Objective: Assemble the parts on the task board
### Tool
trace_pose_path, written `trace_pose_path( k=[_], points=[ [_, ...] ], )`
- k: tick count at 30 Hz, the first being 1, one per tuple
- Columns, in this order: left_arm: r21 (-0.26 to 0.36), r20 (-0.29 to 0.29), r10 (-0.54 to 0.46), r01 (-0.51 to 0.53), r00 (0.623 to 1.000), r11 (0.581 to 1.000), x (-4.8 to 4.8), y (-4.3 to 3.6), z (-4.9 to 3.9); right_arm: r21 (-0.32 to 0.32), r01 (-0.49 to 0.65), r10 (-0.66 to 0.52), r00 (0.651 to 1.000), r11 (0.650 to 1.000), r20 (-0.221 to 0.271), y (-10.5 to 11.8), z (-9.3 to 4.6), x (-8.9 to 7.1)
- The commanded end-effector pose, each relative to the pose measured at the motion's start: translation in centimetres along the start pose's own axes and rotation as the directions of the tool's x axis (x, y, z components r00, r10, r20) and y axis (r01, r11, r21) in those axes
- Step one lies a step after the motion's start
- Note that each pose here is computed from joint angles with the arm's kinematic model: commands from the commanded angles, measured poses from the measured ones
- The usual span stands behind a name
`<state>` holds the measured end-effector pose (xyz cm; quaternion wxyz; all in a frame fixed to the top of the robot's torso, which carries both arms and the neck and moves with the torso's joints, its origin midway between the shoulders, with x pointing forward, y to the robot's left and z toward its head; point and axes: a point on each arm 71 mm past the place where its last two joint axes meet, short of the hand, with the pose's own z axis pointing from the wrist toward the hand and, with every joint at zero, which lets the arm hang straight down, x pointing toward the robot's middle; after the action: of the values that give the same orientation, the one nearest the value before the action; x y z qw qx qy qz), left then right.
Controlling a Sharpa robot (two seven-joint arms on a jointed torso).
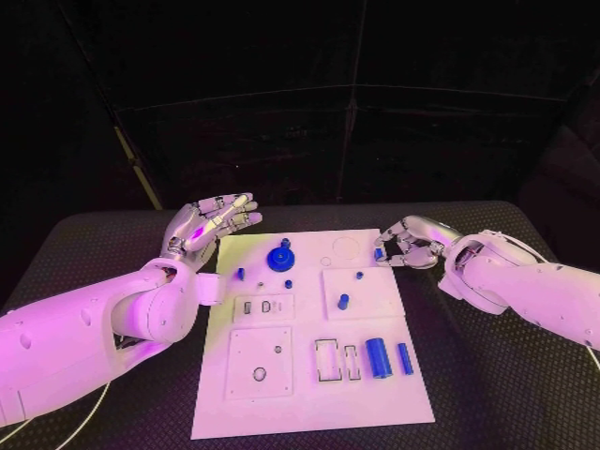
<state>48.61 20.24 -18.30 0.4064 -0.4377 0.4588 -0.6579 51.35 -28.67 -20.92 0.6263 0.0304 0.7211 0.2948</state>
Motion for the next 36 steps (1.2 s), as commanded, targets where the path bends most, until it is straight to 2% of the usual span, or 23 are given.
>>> trace_pose_path(
  k=[1,19,36],
  points=[
    [0.007,-0.014,-0.009,0.009,1.000,1.000,0.19,-0.10,0.06,-0.009,-0.004,0.004,1.000,1.000,-0.002,0.12,0.13,0.00],
    [0.005,-0.017,-0.011,0.011,1.000,1.000,0.28,-0.15,-0.04,0.005,-0.007,0.007,1.000,1.000,-0.009,0.03,0.17,0.30],
    [0.004,-0.016,-0.010,0.010,1.000,1.000,0.23,-0.15,-0.05,0.005,-0.007,0.007,1.000,1.000,0.010,0.21,0.31,0.32]
  ],
)
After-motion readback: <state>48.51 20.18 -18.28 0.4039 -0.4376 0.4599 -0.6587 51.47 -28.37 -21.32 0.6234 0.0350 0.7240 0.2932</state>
